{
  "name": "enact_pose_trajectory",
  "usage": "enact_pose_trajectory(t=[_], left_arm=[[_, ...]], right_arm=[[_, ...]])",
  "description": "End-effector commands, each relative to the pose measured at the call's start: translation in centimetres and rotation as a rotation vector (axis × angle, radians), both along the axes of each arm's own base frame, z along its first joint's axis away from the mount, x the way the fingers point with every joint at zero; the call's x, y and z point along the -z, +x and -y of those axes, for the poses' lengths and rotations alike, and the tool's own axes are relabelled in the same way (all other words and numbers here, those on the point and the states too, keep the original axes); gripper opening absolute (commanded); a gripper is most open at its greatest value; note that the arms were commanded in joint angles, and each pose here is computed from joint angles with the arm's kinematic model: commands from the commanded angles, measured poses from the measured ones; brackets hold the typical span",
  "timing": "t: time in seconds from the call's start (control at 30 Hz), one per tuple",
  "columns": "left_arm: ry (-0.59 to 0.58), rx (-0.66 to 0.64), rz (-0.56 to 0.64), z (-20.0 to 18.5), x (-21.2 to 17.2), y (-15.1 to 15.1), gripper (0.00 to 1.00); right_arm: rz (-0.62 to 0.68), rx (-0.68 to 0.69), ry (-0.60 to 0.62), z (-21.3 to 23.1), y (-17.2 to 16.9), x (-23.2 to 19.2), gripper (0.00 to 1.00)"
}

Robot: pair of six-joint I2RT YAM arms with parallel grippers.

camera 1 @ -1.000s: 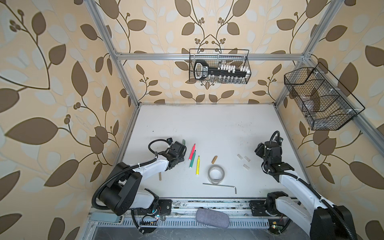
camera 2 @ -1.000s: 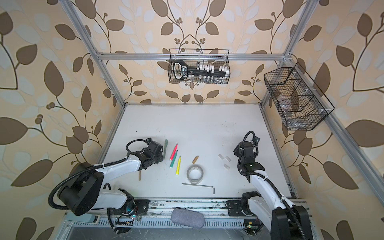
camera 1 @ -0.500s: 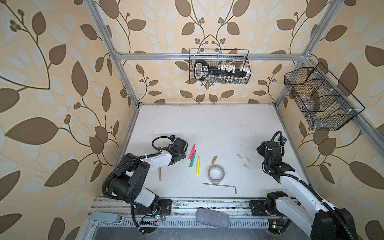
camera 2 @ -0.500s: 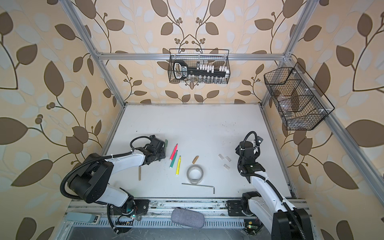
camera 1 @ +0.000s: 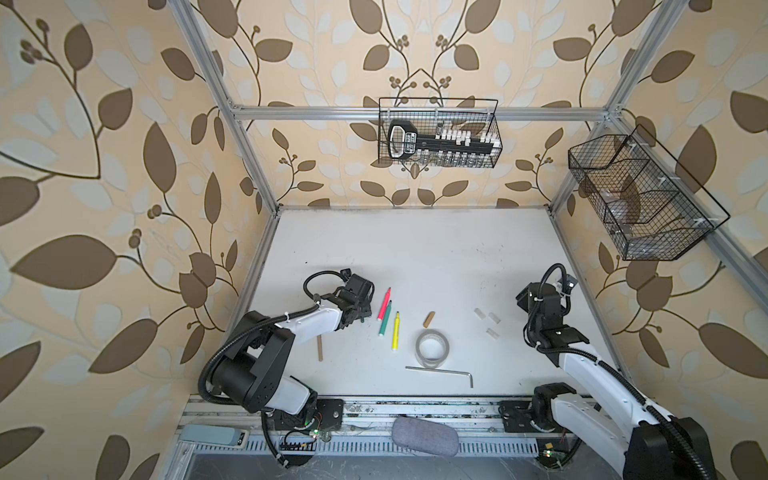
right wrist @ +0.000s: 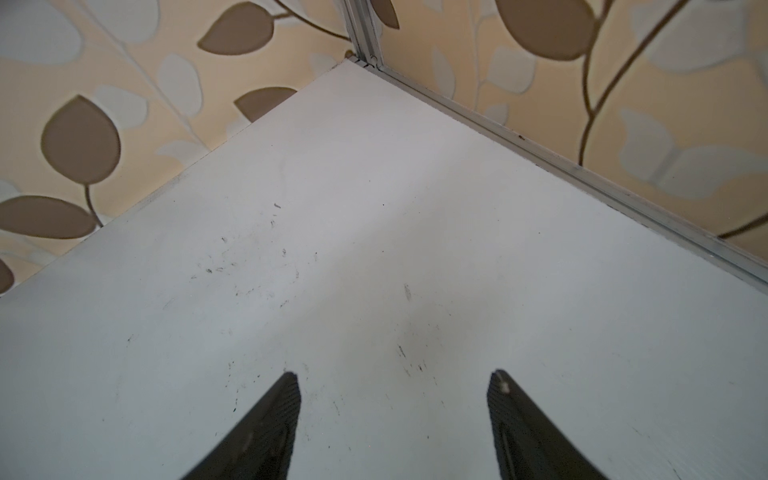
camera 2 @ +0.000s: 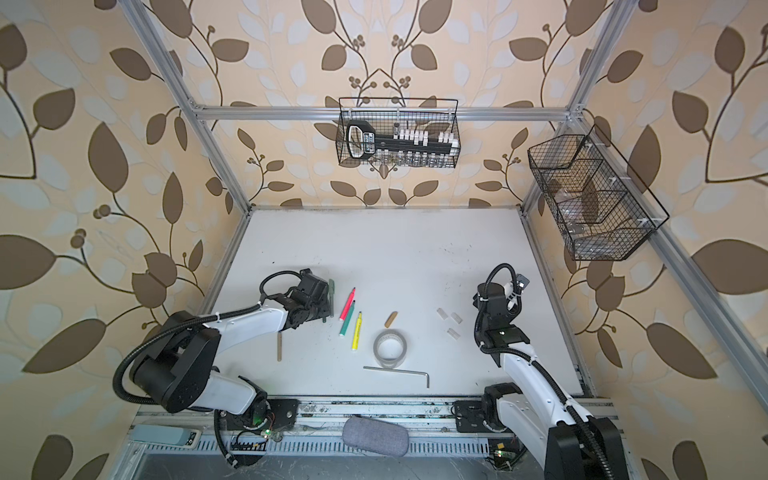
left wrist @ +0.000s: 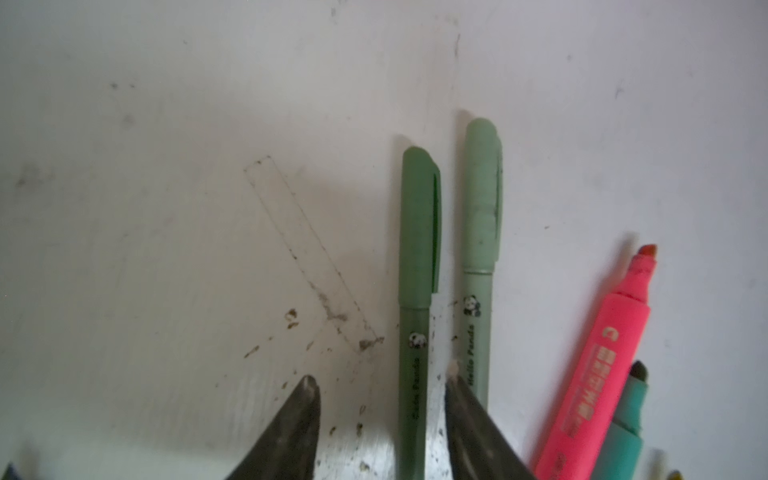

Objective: Insert the pens into the pen caps

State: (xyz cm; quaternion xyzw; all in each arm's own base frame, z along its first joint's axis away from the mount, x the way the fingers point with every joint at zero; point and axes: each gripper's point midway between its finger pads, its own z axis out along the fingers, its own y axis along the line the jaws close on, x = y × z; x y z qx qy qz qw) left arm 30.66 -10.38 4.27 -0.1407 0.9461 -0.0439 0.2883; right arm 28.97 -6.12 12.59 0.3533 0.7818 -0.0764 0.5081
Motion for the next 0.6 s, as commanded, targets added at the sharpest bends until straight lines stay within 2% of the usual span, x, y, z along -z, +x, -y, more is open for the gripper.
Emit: enact_pose_trajectory(t=[0.0, 0.07, 0.17, 0.23, 0.3, 0.4, 0.57], left_arm=[[0.035, -0.052, 0.094, -1.8, -4.0, 0.2, 0.57], [0.055, -0.101, 0.124, -3.2, -5.2, -0.6, 0.58], [0.1, -0.243, 0.16, -6.4, -6.5, -2.5, 0.57], [0.111, -0.353, 0.175, -8.5, -7.0, -4.0, 0.67], [0.09, -0.398, 0.186, -9.3, -7.1, -4.7, 0.69], [0.073, -0.451, 0.145, -10.2, -6.5, -5.6, 0.71], [0.098, -0.565, -0.004, -11.5, -4.6, -7.6, 0.65]], right_arm=[[0.002, 0.045, -0.022, 0.5, -0.2, -0.3, 0.72], [0.0, 0.046, -0.025, 0.5, -0.1, -0.4, 0.72], [-0.001, 0.047, -0.027, 0.5, -0.1, -0.4, 0.72], [0.001, 0.046, -0.027, 0.4, -0.1, -0.4, 0.72], [0.001, 0.046, -0.028, 0.4, -0.1, -0.4, 0.72], [-0.001, 0.045, -0.027, 0.4, -0.1, -0.4, 0.72], [0.005, 0.043, -0.026, 0.4, -0.2, -0.4, 0.73]])
